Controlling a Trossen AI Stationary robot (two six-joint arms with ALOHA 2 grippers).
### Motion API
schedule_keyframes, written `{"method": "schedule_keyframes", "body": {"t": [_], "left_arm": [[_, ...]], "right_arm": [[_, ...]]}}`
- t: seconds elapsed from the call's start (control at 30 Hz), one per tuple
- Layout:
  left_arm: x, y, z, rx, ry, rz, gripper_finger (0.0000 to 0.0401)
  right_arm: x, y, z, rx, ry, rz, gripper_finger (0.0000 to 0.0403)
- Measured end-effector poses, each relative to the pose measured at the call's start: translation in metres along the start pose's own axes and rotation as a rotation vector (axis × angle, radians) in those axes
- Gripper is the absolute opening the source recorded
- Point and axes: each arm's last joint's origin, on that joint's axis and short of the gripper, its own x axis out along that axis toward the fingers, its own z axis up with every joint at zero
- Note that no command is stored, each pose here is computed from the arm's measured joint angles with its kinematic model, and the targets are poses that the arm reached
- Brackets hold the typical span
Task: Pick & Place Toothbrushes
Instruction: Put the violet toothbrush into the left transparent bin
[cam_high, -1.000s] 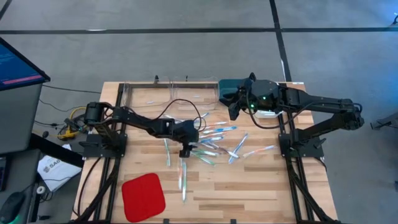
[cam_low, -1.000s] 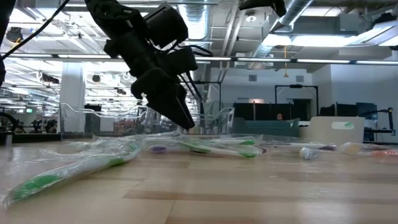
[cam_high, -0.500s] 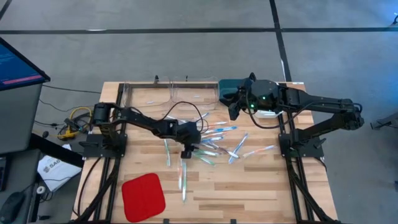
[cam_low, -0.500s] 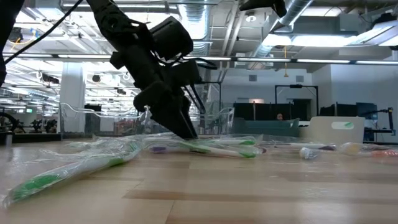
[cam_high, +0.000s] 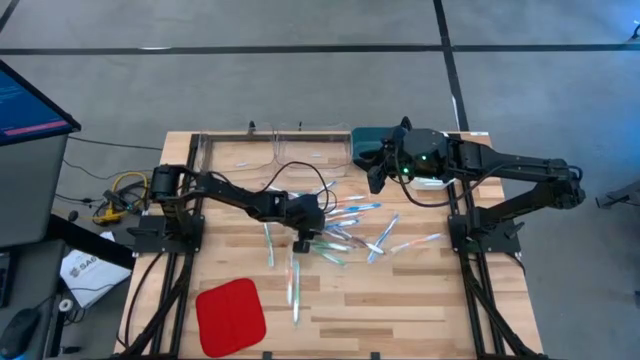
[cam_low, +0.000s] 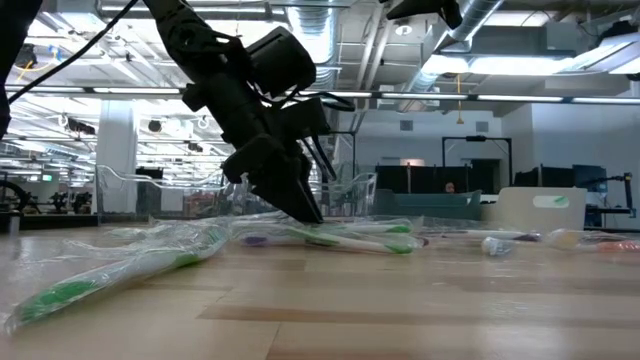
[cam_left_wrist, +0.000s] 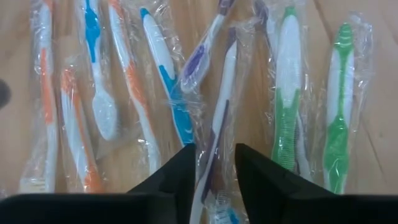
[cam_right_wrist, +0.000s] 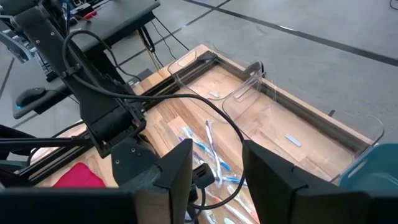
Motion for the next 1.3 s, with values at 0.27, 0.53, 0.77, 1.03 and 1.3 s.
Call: {"method": "schedule_keyframes", "body": {"t": [0.27, 0.53, 0.77, 1.03, 1.3], "left_arm": [[0.000, 0.000, -0.002, 0.042, 0.018, -0.004, 0.0102], [0.008, -0.002, -0.007, 0.051, 0.051, -0.011, 0.0109], [0.012, -0.010, -0.006, 0.071, 0.056, -0.020, 0.0106], [0.011, -0.010, -0.004, 0.069, 0.075, 0.011, 0.0085], [-0.010, -0.007, 0.008, 0.066, 0.022, 0.039, 0.0014]], "right_arm": [[0.000, 0.000, 0.000, 0.000, 0.000, 0.000, 0.0135], [0.000, 0.000, 0.000, 0.000, 0.000, 0.000, 0.0137], [0.000, 0.000, -0.001, -0.003, 0.008, -0.004, 0.0134], [0.000, -0.001, -0.002, -0.007, 0.021, -0.010, 0.0136], [0.000, -0.001, -0.002, -0.007, 0.023, -0.011, 0.0133]]}}
